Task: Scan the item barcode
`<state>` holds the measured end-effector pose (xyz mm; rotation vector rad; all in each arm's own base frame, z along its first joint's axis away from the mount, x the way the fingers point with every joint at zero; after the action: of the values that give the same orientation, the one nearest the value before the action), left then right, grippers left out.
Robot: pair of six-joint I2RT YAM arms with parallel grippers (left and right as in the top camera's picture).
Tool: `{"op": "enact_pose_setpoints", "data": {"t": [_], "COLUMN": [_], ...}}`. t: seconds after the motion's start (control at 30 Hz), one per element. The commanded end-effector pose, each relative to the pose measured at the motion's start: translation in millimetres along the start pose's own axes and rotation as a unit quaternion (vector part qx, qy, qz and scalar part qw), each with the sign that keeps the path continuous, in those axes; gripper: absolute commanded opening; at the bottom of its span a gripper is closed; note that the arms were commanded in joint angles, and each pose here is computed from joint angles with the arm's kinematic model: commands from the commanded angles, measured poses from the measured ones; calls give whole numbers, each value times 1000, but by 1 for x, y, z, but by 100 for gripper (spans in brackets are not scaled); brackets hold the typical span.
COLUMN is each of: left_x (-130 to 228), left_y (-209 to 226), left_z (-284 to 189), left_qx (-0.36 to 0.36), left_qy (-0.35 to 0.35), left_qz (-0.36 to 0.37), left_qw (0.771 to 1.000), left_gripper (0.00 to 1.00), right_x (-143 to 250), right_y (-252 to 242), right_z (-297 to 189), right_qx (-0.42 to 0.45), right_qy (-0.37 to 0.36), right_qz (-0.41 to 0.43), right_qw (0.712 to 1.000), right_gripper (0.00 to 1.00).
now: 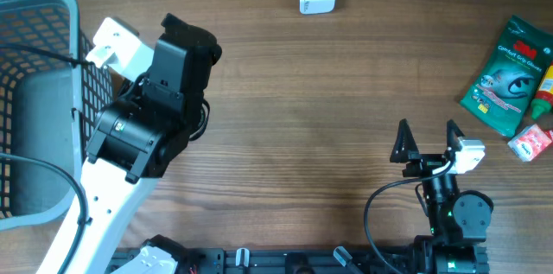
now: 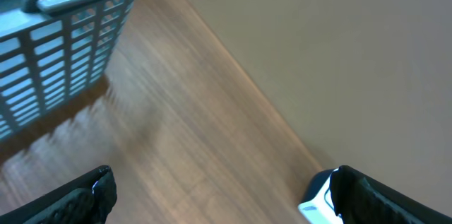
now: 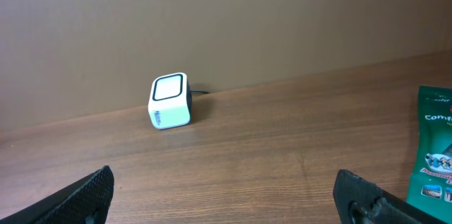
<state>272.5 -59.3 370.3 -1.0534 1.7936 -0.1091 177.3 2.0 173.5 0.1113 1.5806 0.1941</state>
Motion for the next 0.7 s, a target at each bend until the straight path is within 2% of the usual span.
{"op": "enact_pose_setpoints", "data": {"t": [0.0, 0.17, 0.23, 0.3, 0.37, 0.47, 0.67], "left_x": [-2, -11, -12, -11, -8, -1, 13], "left_y": [6, -2, -9, -22, -31, -31, 16], "left_z": [-4, -7, -5, -3, -5, -12, -16], "left_qx": [-12, 28, 61, 128, 199, 318, 405], "left_qy": [-7, -29, -45, -70, -96, -144, -142], "left_qz": [20, -24, -13, 25, 72, 150, 202], "left_qw": [1000, 999, 997, 989, 973, 925, 880], "left_gripper": [100, 100, 100, 100, 100, 100, 100], "right_x": [-2, -2, -2, -2, -2, -2, -2], "right_y": [-1, -1, -1, -1, -1, -1, -1], "right_z": [-1, -1, -1, -1, -1, -1, -1], "right_qx": [8, 8, 8, 8, 8, 8, 8], "right_qy": [-8, -8, -8, -8, -8, -8, -8], "right_qz": [-1, -1, -1, -1, -1, -1, -1], "right_qw": [1000, 1000, 1000, 1000, 1000, 1000, 1000], "right_gripper": [100, 100, 100, 100, 100, 100, 100]}}
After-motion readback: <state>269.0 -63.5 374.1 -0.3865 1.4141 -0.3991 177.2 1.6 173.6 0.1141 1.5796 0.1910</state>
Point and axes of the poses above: each gripper's point midway between its finger pads, its own z axis out along the fingers, its own y axis along the line the jaws close on, x = y × z, the point moved 7 cm from there along -z, back along the fingers, and after that the axes turned 1 degree about -z, right-handed, at the moved point
